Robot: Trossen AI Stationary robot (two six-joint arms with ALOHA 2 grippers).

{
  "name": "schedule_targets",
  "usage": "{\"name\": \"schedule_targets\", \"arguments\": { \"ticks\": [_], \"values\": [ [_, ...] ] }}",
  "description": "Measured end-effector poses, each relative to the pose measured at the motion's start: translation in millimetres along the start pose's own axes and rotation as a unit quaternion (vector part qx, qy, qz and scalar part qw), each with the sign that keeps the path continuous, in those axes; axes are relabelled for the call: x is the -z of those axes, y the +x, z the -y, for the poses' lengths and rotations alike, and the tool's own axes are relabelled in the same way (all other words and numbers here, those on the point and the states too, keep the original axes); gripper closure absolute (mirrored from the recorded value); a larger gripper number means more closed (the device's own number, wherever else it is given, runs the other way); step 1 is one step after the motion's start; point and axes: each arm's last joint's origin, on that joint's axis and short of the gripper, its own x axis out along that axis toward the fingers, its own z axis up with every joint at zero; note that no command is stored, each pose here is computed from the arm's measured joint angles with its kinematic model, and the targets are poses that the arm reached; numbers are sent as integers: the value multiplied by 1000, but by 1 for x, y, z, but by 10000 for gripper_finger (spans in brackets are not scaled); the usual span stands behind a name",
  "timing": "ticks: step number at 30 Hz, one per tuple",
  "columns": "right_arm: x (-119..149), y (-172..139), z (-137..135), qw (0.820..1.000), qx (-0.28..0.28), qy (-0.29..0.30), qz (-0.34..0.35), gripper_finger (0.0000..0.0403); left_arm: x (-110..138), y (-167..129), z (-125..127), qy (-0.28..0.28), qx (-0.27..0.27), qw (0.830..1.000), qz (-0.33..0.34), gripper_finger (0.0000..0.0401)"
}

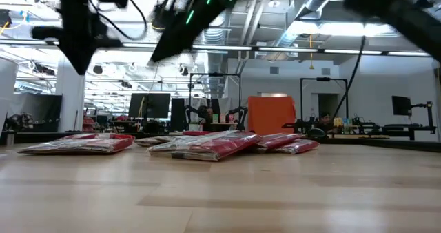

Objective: Sort popcorn bags into baskets
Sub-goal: Put the red popcorn bag into the transparent bin

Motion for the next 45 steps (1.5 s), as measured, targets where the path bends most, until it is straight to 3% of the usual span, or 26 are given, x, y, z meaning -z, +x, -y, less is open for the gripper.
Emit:
{"name": "schedule_targets", "arguments": {
  "ticks": [3,7,12,16,21,27,34,37,41,45],
  "values": [
    [-24,-66,3,999,39,-34,9,381,-13,25,18,32,-16,999,-10,401],
    [-29,-121,4,995,78,-56,-23,394,-27,55,34,56,-12,998,-22,401],
    [-44,-230,9,989,139,-20,36,388,-34,89,45,96,-27,994,-53,401],
    [-37,-274,5,977,213,10,32,380,-28,114,49,119,-38,988,-89,401],
    [-28,-327,-12,960,274,19,51,395,-7,138,40,94,-22,987,-127,401],
    [-18,-347,-30,953,290,47,70,382,15,150,36,85,-19,986,-140,401],
    [-15,-357,-41,955,282,48,78,379,31,149,48,54,49,984,-160,401],
    [-15,-352,-46,958,274,40,70,390,34,143,66,43,146,973,-175,401],
    [-15,-350,-50,960,268,33,67,390,39,131,97,21,296,936,-187,401],
    [-15,-343,-52,962,265,28,59,371,40,111,123,7,392,903,-173,401]
  ]
}}
